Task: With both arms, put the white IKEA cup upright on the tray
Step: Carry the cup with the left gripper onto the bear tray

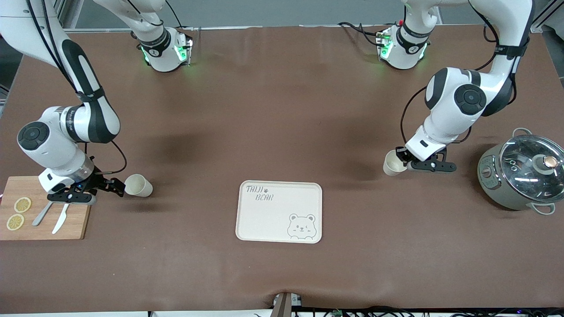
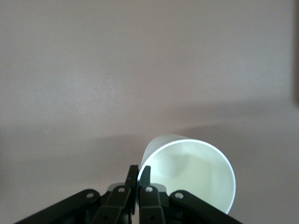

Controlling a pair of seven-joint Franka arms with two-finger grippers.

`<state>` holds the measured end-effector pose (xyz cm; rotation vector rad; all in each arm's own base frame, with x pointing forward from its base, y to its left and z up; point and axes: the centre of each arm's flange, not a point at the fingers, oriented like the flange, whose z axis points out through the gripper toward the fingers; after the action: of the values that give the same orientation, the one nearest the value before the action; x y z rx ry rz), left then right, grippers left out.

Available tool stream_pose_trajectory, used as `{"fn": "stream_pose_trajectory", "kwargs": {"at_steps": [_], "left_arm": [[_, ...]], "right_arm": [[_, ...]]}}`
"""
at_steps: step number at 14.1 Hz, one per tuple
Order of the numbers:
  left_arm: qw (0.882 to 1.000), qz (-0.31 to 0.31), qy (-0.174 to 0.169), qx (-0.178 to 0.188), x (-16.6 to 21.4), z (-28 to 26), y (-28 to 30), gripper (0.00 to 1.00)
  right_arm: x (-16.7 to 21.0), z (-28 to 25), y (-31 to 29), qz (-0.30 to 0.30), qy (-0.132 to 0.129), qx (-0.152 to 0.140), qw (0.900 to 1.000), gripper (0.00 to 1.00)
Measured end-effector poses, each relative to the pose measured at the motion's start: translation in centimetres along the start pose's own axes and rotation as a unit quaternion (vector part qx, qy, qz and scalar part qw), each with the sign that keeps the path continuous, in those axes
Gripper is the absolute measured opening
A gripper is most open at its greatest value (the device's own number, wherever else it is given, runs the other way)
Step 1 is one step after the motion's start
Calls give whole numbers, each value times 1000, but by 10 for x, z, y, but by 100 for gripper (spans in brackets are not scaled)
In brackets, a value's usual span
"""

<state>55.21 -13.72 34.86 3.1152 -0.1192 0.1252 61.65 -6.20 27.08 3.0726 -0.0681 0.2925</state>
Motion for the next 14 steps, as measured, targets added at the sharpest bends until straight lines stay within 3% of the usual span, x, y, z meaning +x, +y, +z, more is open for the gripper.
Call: {"fn": "stream_pose_trajectory", "kwargs": {"at_steps": [5,8,11,14], "left_arm": [[1000,-19,-15,-10,32,-50,60,5],[999,-20,-43,-14,57,-65,90,5],[997,-29,-72,-21,82,-69,133,5],[996,-38,-76,-28,100,-58,151,5]], "right_arm": [[-4,12,-4,-4,-11,2,1000,100],[-10,22,-5,-14,-32,3,999,100],[-15,27,-4,-24,-46,3,999,100],[-19,31,-5,-27,-52,3,998,100]]}}
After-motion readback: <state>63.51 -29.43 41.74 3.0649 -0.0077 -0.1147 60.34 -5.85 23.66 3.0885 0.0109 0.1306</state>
